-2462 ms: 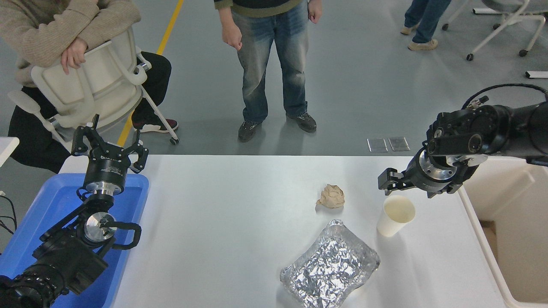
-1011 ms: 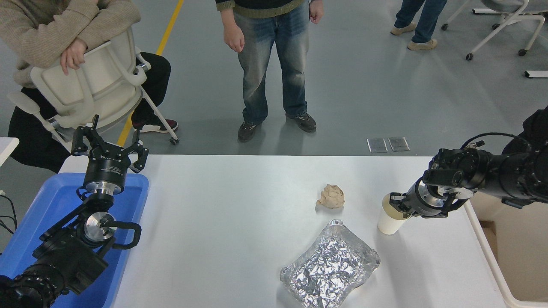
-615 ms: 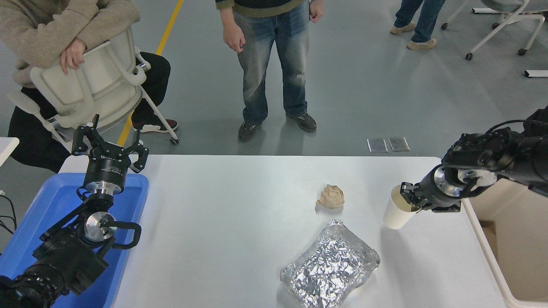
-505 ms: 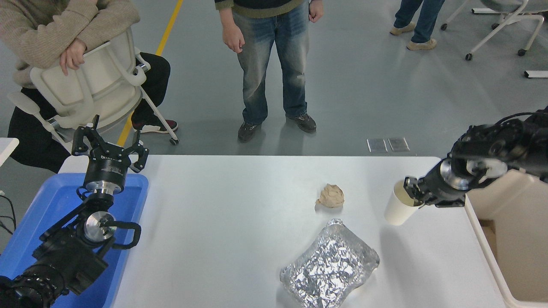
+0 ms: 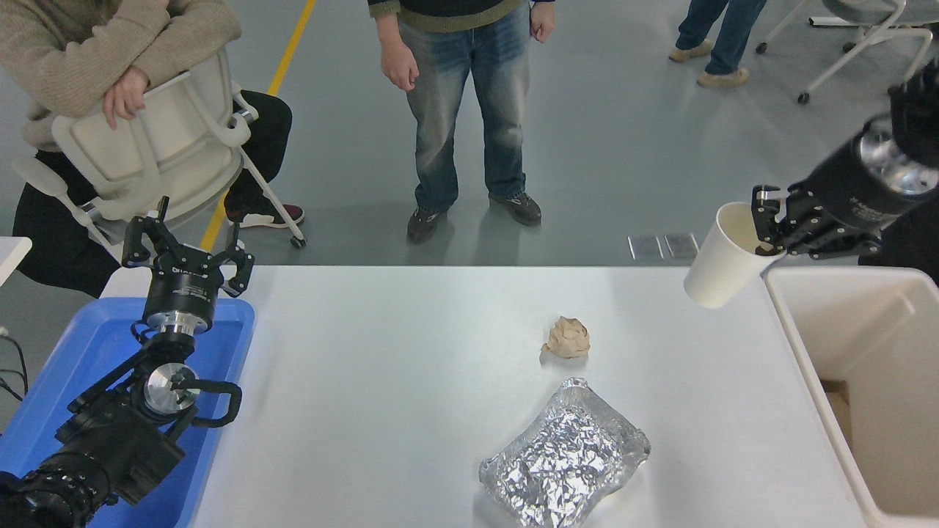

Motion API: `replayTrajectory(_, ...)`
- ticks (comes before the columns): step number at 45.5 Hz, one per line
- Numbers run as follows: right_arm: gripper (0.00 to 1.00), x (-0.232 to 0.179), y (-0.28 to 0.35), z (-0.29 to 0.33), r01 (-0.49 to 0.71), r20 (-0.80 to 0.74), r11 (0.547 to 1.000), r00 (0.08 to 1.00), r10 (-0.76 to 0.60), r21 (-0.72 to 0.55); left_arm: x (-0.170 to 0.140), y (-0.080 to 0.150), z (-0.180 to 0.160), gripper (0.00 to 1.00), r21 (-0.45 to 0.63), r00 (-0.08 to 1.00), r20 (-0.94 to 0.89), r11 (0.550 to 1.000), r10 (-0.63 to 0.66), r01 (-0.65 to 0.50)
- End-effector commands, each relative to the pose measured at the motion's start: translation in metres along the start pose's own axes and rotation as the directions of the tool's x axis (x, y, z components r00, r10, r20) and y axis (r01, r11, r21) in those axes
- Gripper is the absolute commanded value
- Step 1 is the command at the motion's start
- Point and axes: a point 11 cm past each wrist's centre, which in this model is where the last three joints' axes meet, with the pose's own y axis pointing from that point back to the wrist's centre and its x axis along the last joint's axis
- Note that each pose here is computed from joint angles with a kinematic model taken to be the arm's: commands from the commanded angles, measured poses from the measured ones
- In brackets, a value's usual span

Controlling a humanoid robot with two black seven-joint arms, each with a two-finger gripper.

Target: Pick up paper cup place in dustbin

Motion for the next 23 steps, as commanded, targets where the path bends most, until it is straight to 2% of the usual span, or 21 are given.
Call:
replayTrajectory(1,0.0,0.0068,0.0565,-0.0157,-0.104,-0.032,0.994,0.994,0.106,0.042,-0.0001,-0.0001,0.0001,0.99,-0.001,1.0,-0.001,1.0,0.0,0.0)
replayTrajectory(23,0.0,0.0048,0.0568,-0.014,-0.1,-0.032,0.994,0.994,0.102,0.036,0.0003,0.0001,0.0001,0.99,0.0,1.0,0.001,1.0,0.001,-0.001)
